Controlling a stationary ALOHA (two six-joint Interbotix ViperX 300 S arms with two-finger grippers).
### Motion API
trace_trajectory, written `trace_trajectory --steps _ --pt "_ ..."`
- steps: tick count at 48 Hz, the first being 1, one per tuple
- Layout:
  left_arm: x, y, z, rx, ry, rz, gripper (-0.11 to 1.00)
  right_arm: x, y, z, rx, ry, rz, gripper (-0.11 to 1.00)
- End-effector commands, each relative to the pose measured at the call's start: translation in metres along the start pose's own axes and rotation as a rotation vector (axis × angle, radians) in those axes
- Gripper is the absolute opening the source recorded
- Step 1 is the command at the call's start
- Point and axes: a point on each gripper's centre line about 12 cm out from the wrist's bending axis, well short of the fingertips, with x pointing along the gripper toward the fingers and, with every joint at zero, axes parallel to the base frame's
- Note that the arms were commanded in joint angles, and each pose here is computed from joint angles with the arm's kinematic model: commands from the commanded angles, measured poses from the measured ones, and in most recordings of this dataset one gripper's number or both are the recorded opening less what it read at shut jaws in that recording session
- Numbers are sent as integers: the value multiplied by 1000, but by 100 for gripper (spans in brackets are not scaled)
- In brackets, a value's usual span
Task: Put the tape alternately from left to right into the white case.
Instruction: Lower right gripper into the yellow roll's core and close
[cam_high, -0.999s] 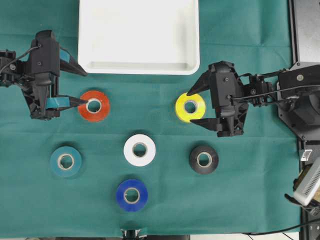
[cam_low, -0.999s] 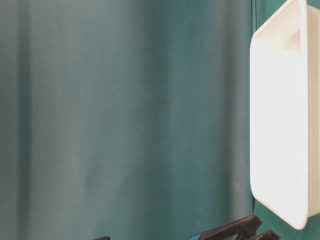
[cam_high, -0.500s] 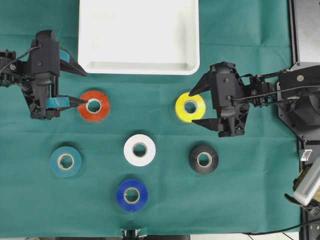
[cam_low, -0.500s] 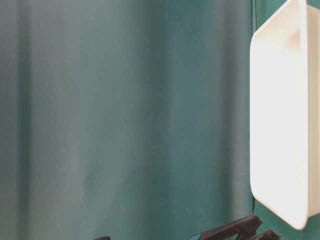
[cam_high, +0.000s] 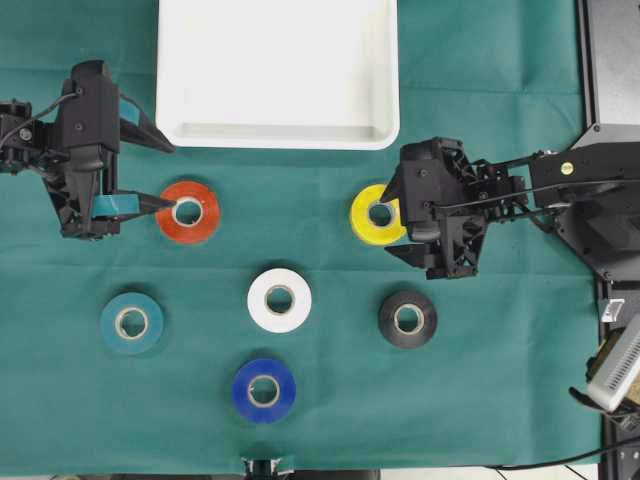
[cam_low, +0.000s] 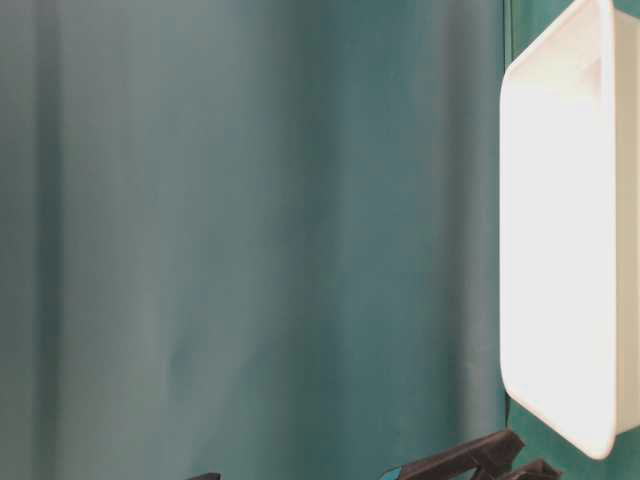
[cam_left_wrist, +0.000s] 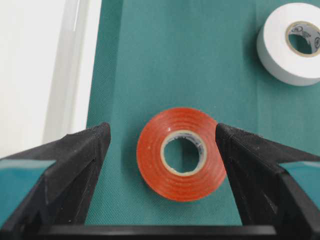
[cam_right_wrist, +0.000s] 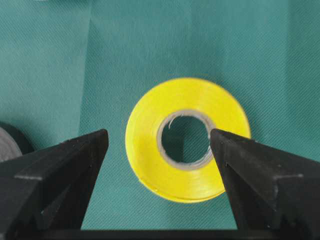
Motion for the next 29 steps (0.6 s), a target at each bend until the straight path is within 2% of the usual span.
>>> trace_trajectory --steps 1,29 --pt "-2 -1 8 -5 -28 -2 89 1 4 4 -6 -9 8 87" --pt "-1 0 3 -5 -14 -1 89 27 3 -1 12 65 -10 87"
